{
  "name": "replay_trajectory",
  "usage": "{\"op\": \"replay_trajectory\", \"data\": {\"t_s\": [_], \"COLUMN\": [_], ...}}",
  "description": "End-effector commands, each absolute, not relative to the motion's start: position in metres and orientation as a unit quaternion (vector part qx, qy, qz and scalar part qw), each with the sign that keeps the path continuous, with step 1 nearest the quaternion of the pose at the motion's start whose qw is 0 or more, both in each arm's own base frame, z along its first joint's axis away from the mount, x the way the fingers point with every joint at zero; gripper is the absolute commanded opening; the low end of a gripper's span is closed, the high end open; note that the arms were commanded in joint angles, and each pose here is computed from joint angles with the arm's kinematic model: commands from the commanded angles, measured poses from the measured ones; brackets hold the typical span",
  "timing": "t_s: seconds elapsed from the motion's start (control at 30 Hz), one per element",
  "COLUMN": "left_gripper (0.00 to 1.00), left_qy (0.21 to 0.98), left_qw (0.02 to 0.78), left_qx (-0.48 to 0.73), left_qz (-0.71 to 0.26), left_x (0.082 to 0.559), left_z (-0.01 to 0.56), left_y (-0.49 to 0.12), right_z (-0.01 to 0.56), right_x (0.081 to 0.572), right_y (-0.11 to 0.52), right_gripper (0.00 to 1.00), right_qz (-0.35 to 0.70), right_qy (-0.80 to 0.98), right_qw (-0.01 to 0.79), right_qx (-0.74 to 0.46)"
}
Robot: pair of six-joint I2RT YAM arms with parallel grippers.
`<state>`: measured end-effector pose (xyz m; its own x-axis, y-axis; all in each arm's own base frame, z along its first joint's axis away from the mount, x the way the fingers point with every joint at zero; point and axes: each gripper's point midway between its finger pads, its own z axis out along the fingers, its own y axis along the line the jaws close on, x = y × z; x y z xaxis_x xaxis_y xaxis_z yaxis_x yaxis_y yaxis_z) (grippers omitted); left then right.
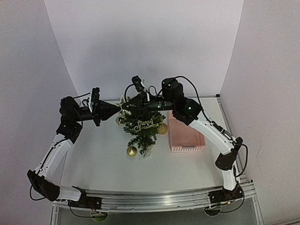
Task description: Decorate the small christmas tree
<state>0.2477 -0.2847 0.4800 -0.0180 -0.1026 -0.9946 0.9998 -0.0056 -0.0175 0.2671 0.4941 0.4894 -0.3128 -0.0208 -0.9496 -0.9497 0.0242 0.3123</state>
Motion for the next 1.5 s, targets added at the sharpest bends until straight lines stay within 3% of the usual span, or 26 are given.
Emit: {"op": "replay_trajectory", "data": {"t_s": [0.0,0.1,0.13,0.2,0.23,0.3,0.57,1.07,1.3,1.47], "left_gripper": [0.0,0.03,0.16,0.62,0.79,0.98,1.0,0.99,0.81,0.8], "left_qy": [0.46,0.459,0.459,0.461,0.464,0.463,0.529,0.573,0.581,0.584], "left_qw": [0.53,0.536,0.539,0.552,0.562,0.584,0.619,0.602,0.59,0.583], "left_qx": [0.481,0.481,0.481,0.477,0.473,0.47,0.428,0.4,0.407,0.411], "left_qz": [-0.526,-0.52,-0.517,-0.505,-0.496,-0.472,-0.393,-0.385,-0.386,-0.386], "left_x": [0.241,0.241,0.241,0.242,0.244,0.245,0.273,0.305,0.313,0.314], "left_z": [0.489,0.489,0.49,0.49,0.491,0.494,0.467,0.407,0.383,0.375], "left_y": [-0.283,-0.282,-0.282,-0.28,-0.278,-0.274,-0.257,-0.262,-0.267,-0.269], "right_z": [0.507,0.509,0.507,0.507,0.507,0.512,0.499,0.468,0.451,0.445], "right_x": [0.26,0.262,0.264,0.268,0.273,0.283,0.318,0.347,0.351,0.355], "right_y": [0.49,0.484,0.483,0.476,0.472,0.457,0.417,0.406,0.411,0.41], "right_gripper": [0.0,0.0,0.0,0.0,0.0,0.0,0.0,0.0,0.0,0.0], "right_qz": [0.576,0.565,0.559,0.546,0.536,0.508,0.392,0.434,0.447,0.455], "right_qy": [0.56,0.565,0.57,0.579,0.585,0.595,0.622,0.589,0.596,0.618], "right_qw": [0.421,0.433,0.438,0.452,0.461,0.494,0.589,0.602,0.578,0.544], "right_qx": [-0.42,-0.416,-0.413,-0.404,-0.397,-0.38,-0.334,-0.32,-0.332,-0.337]}}
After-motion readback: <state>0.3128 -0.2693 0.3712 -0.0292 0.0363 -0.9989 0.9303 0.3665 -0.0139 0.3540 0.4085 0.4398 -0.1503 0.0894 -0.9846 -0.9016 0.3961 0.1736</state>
